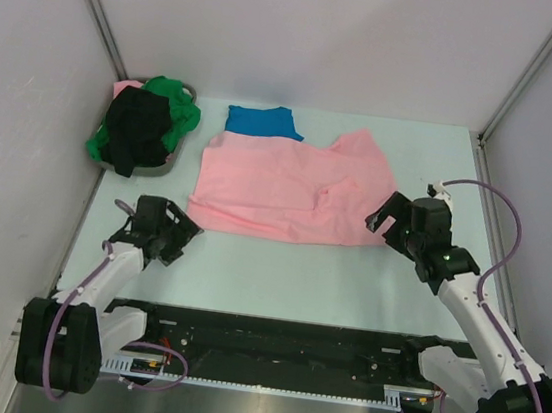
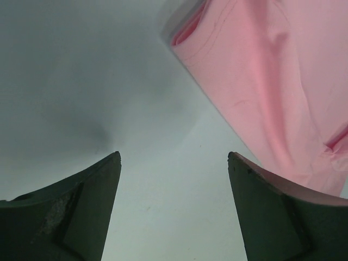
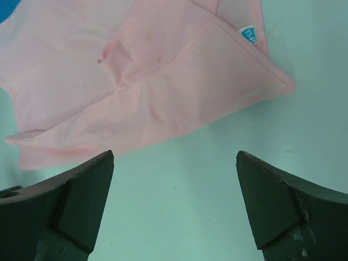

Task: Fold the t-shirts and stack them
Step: Fold the tshirt

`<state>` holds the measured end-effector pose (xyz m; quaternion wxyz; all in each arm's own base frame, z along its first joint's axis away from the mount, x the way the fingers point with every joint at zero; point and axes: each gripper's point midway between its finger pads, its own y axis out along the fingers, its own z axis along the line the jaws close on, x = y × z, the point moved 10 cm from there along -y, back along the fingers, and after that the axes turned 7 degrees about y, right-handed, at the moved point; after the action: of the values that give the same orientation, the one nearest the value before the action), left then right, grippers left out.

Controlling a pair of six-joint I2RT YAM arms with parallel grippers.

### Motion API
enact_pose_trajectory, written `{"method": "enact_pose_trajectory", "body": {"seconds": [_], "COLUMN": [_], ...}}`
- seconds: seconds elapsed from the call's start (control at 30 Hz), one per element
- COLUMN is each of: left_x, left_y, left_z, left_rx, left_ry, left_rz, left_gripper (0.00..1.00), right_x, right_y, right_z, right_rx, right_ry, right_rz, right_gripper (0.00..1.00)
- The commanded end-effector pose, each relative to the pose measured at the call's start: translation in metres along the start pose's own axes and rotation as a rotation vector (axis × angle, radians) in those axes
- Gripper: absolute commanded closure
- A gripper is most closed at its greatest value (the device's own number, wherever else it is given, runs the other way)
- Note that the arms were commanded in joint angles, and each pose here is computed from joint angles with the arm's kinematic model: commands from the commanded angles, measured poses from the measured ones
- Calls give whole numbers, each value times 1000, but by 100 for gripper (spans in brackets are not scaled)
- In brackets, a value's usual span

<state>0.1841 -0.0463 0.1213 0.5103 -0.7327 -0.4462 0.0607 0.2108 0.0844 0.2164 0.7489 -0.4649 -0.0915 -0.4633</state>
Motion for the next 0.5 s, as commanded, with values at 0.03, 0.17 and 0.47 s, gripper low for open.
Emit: {"method": "enact_pose_trajectory", "body": {"seconds": [0.03, 0.17, 0.47], "left_x": [17, 22, 27], "left_y": [14, 29, 56], "left_z": [-10, -13, -15], "left_rx": [35, 86, 153], "left_ry": [-95, -128, -150], "left_rz": [-98, -89, -57], "left_gripper": [16, 19, 23], "right_x": [-2, -8, -12], "right_y": [-6, -3, 0], "right_z": [-1, -6, -7], "right_rx": [31, 13, 43], "right_ry": [25, 40, 36], "right_rz": [-49, -42, -36], "right_gripper": [1, 1, 2]}}
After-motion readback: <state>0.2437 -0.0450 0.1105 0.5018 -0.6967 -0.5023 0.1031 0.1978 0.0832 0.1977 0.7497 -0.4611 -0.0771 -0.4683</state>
